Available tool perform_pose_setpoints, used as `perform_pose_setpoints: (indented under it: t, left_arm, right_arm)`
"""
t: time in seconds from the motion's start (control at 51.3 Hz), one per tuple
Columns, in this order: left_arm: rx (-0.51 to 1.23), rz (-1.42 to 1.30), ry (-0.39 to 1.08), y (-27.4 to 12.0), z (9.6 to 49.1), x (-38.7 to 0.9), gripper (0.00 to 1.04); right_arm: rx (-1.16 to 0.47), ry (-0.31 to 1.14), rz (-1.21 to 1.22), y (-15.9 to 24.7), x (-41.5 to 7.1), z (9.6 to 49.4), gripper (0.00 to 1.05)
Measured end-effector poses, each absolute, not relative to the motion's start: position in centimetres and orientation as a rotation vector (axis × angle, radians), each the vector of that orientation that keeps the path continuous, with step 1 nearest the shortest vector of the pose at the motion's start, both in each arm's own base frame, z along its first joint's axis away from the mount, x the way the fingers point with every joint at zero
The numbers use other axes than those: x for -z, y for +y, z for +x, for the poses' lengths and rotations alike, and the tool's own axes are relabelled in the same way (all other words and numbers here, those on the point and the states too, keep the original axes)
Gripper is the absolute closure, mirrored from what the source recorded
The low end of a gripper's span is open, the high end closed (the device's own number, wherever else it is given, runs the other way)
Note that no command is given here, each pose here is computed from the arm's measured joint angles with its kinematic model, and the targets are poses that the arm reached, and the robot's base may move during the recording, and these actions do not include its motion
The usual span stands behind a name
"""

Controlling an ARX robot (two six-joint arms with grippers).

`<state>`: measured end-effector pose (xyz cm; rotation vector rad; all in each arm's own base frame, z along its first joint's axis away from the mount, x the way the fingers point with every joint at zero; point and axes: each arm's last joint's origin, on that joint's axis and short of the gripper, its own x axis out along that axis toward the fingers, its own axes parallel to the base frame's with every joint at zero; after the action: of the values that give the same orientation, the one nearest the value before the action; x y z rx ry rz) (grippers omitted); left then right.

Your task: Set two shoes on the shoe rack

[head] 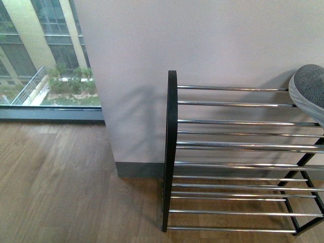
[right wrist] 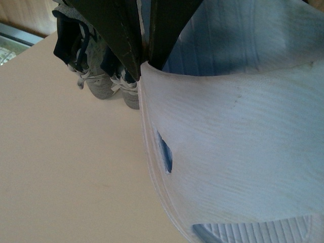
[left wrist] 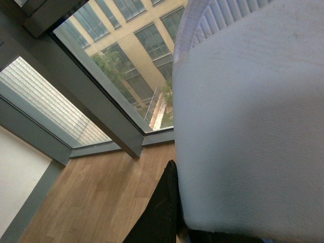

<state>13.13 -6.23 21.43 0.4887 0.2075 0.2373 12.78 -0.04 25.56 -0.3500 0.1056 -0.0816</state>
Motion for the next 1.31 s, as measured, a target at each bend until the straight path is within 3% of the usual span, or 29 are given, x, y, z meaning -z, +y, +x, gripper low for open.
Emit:
perform_pose_setpoints:
  t: [0.702,0.839,1.053,1.307]
  left_arm:
    - [-0.235,0.487,0.205,-6.2,13.1,-21.5,1.03]
    - [-0.235,0.487,0.205,-6.2,13.1,-21.5,1.03]
    - [-0.236,0.487,0.205,-6.2,13.1,-21.5,1.03]
    - [-0.236,0.486,0.205,-6.2,13.1,-21.5,1.03]
  right_arm:
    - [0.083,0.102,-0.35,0.0,-25.6,12.7,1.03]
    - [-0.092,0.109,-0.192,0.2,-25.3,13.2,1.03]
    - [-0.156,0.15,-0.086,1.3,-26.0,16.8,1.03]
    - [-0.144,0.225,-0.079,2.7,-24.6,23.8,1.03]
